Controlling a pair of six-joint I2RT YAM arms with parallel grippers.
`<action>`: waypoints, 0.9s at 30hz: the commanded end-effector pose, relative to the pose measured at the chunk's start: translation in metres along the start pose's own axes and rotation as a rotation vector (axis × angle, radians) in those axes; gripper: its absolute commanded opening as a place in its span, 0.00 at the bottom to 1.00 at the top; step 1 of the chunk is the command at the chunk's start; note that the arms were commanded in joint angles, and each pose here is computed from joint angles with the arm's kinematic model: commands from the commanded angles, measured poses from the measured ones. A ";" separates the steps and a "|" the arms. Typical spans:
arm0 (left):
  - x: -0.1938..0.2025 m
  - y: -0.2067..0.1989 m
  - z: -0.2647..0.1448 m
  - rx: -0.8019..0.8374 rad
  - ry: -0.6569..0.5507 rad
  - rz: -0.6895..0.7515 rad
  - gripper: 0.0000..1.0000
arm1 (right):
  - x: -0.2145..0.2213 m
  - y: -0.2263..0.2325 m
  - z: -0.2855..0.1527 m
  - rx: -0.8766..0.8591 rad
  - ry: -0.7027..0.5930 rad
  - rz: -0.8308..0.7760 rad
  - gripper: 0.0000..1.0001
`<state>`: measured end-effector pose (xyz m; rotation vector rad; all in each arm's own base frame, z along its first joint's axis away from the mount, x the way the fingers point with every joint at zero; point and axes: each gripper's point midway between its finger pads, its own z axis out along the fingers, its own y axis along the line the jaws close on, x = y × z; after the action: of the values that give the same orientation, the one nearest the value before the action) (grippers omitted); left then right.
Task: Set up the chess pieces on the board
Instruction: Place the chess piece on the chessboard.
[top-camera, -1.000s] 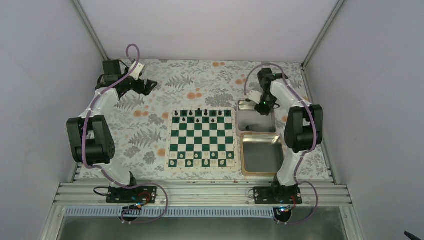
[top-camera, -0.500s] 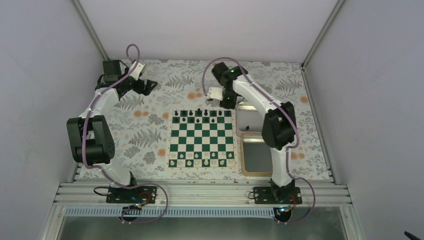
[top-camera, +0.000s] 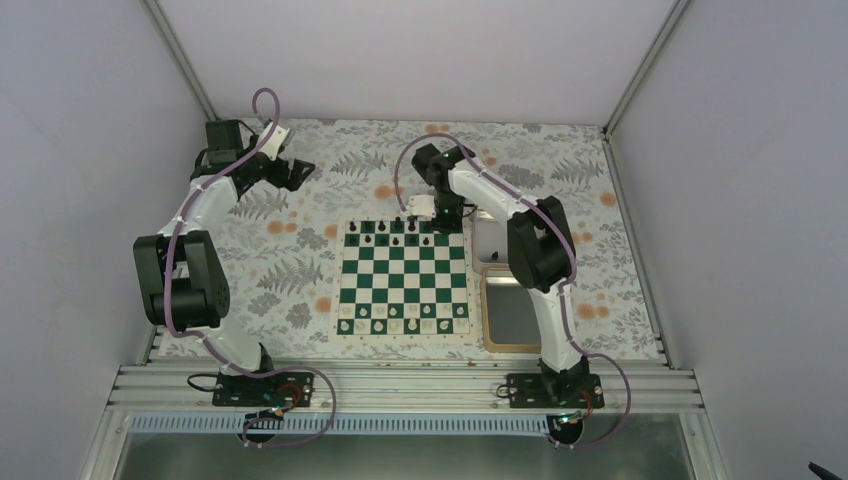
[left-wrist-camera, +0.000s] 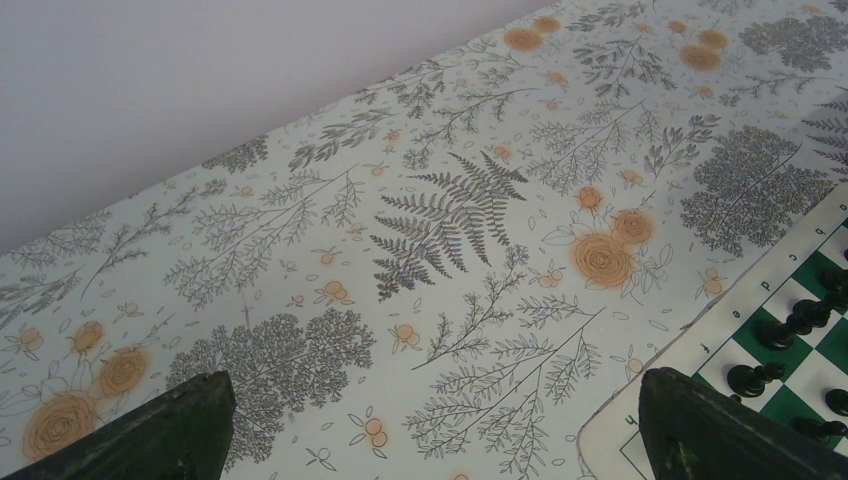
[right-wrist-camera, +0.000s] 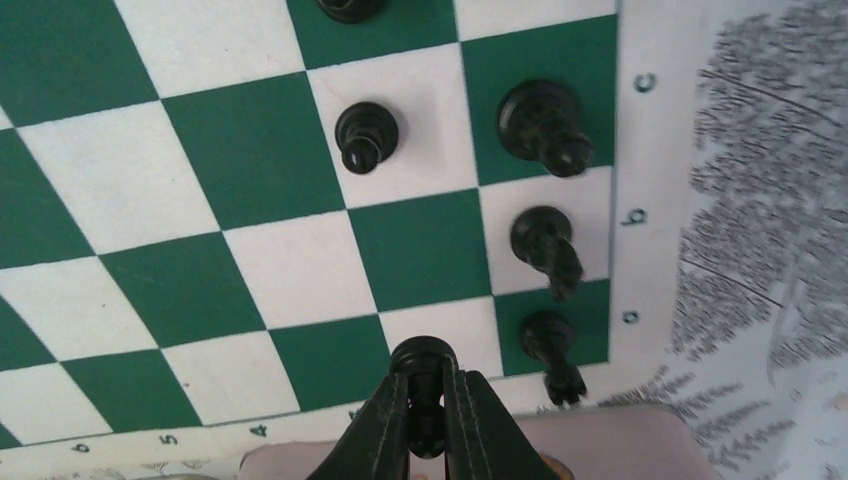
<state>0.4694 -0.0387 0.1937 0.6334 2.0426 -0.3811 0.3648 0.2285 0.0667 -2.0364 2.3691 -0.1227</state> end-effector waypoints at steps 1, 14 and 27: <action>-0.007 -0.004 -0.004 0.016 -0.025 0.024 1.00 | -0.007 0.014 0.023 -0.062 0.007 -0.044 0.10; -0.004 -0.004 -0.003 0.017 -0.023 0.023 1.00 | -0.015 0.014 0.040 -0.069 0.010 -0.063 0.11; -0.004 -0.004 -0.003 0.016 -0.025 0.023 1.00 | -0.016 0.010 0.041 -0.058 0.017 -0.064 0.18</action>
<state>0.4687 -0.0388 0.1920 0.6328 2.0460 -0.3831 0.3603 0.2369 0.0293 -2.1120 2.3729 -0.0787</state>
